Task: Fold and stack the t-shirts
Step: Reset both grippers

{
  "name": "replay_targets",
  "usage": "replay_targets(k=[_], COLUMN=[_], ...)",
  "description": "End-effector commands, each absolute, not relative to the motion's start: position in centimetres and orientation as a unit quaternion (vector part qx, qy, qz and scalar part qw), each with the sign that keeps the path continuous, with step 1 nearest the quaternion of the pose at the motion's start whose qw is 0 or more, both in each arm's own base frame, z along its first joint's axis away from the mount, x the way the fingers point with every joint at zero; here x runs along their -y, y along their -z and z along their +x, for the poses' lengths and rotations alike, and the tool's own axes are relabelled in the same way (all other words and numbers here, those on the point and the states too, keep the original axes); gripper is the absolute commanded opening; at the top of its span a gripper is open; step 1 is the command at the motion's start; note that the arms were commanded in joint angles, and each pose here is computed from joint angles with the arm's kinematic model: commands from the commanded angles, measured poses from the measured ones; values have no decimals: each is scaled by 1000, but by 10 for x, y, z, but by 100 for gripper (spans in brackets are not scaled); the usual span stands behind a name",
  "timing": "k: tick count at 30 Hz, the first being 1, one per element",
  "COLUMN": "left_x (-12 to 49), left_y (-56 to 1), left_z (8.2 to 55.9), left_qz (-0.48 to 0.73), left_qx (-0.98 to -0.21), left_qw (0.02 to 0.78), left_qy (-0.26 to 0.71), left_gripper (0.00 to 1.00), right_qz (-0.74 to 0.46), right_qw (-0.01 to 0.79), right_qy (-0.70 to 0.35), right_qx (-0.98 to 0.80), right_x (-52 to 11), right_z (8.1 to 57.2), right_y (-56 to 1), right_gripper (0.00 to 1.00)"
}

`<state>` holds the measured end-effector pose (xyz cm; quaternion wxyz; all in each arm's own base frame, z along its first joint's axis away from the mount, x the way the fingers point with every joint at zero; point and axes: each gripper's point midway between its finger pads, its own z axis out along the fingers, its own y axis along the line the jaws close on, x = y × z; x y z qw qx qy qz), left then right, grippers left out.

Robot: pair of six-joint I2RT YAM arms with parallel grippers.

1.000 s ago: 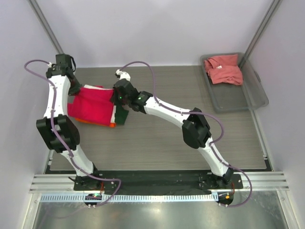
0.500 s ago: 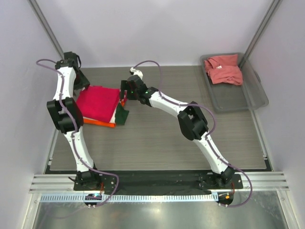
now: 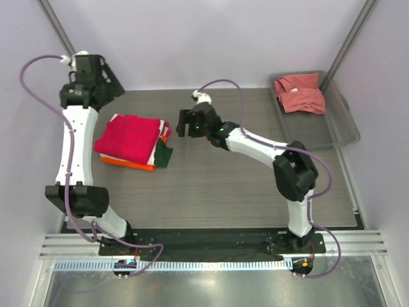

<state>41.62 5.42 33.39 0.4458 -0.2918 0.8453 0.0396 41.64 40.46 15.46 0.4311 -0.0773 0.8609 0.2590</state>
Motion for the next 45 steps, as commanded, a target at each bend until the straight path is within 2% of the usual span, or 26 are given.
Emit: replay_targets(k=[1,5,8,12,20,27,34,42,45], left_x=[24,101,142,173,194,187,139,43,48], left_y=[-302,-270,-234,-195,-99,-40,-6,-13,-26], left_z=[426,427,433,438,440,441,439,441,444], left_qz=[-211,-147,-118,-95,-63,-56,-89,-193,-187], left_qx=[-882,-905,-924,-939,-964,-976,-981,-963,-959], left_qw=[422,399,362,328,255,210,170,186,212], left_qy=[-4,26,41,36,25,-7,-20,-18,-5], left_gripper=[86,79,72,68,61,59,57,57,59], right_qz=[-52,22,69,96,113,117,120,128,134], right_qw=[477,478,456,453,483,496,501,514,520], right_qy=[-254,-217,-219,-177,-151,-156,-155,-150,-146], right_qx=[-840,-851,-860,-869,-855,-846,-843,-834,-831], right_x=[-356,-284,-252,-207,-176,-171,-169,-162,-158], right_z=[429,435,425,410,392,387,385,384,383], right_y=[-187,-175,-158,-134,-127,-126,-126,-131,-133], right_gripper=[81,64,57,56,56,55,54,54,54])
